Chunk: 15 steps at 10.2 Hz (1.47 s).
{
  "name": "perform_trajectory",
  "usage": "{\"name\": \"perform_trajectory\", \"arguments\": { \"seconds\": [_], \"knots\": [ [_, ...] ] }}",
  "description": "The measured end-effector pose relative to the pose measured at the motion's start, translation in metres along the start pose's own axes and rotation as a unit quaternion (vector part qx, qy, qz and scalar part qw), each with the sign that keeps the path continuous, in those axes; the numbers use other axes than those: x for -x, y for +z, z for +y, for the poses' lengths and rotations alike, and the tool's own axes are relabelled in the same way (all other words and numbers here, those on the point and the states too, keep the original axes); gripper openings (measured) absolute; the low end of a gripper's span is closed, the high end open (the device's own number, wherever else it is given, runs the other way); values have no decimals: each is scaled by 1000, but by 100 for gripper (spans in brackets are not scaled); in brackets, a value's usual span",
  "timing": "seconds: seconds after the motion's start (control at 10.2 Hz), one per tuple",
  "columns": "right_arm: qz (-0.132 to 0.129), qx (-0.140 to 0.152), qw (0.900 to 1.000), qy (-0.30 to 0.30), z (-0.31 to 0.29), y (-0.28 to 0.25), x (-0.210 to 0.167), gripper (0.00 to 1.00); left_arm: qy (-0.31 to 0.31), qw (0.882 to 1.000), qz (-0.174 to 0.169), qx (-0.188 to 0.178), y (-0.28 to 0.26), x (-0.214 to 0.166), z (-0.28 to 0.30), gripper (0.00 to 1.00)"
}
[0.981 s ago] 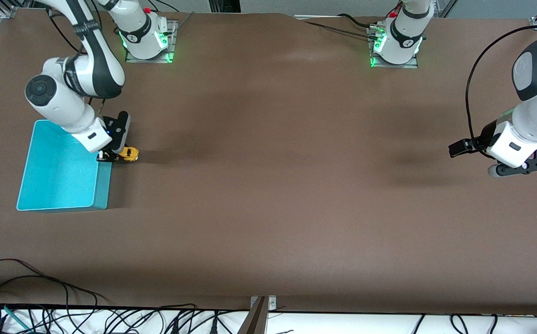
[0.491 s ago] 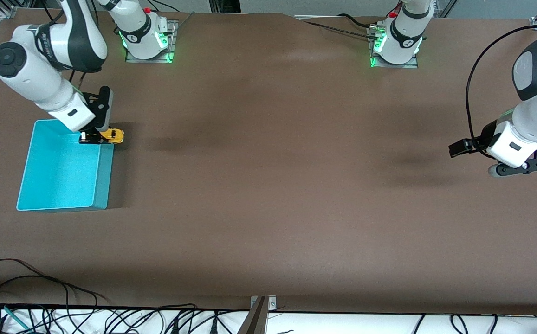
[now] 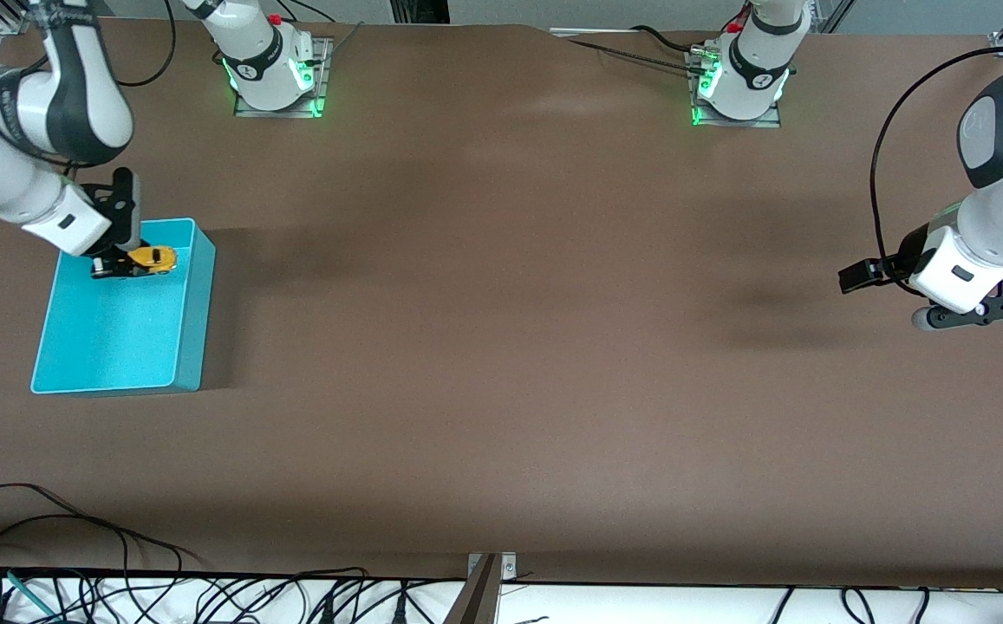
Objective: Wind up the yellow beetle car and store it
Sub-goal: 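Lower the car into the blue bin and open the right gripper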
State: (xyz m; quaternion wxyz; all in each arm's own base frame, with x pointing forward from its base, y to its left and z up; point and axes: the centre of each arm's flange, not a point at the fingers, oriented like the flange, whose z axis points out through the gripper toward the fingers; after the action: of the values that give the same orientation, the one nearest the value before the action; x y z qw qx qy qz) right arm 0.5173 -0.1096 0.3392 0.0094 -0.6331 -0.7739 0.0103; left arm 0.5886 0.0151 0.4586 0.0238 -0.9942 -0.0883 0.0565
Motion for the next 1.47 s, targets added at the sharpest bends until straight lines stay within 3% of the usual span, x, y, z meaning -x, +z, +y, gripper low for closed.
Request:
{"name": "perform_trajectory", "arguments": {
  "seconds": [0.2,0.39,0.69,1.08,1.18,1.28,1.47],
  "knots": [
    [3,-10,1000,-16,8,31,49,44,0,1000,-1,0,0,0,0,100],
    [12,-9,1000,-23,18,72,70,44,0,1000,-1,0,0,0,0,100],
    [31,-6,999,-19,27,111,67,44,0,1000,-1,0,1,0,0,100],
    [41,-2,999,-6,27,120,67,44,0,1000,-2,0,1,0,0,100],
    [44,0,999,-2,28,120,67,52,0,1000,-2,0,1,0,0,100],
    [47,3,999,1,28,119,67,53,0,1000,-2,0,1,0,0,100],
    [47,6,999,3,30,117,67,77,0,1000,-2,0,1,0,0,100]
  ]
}}
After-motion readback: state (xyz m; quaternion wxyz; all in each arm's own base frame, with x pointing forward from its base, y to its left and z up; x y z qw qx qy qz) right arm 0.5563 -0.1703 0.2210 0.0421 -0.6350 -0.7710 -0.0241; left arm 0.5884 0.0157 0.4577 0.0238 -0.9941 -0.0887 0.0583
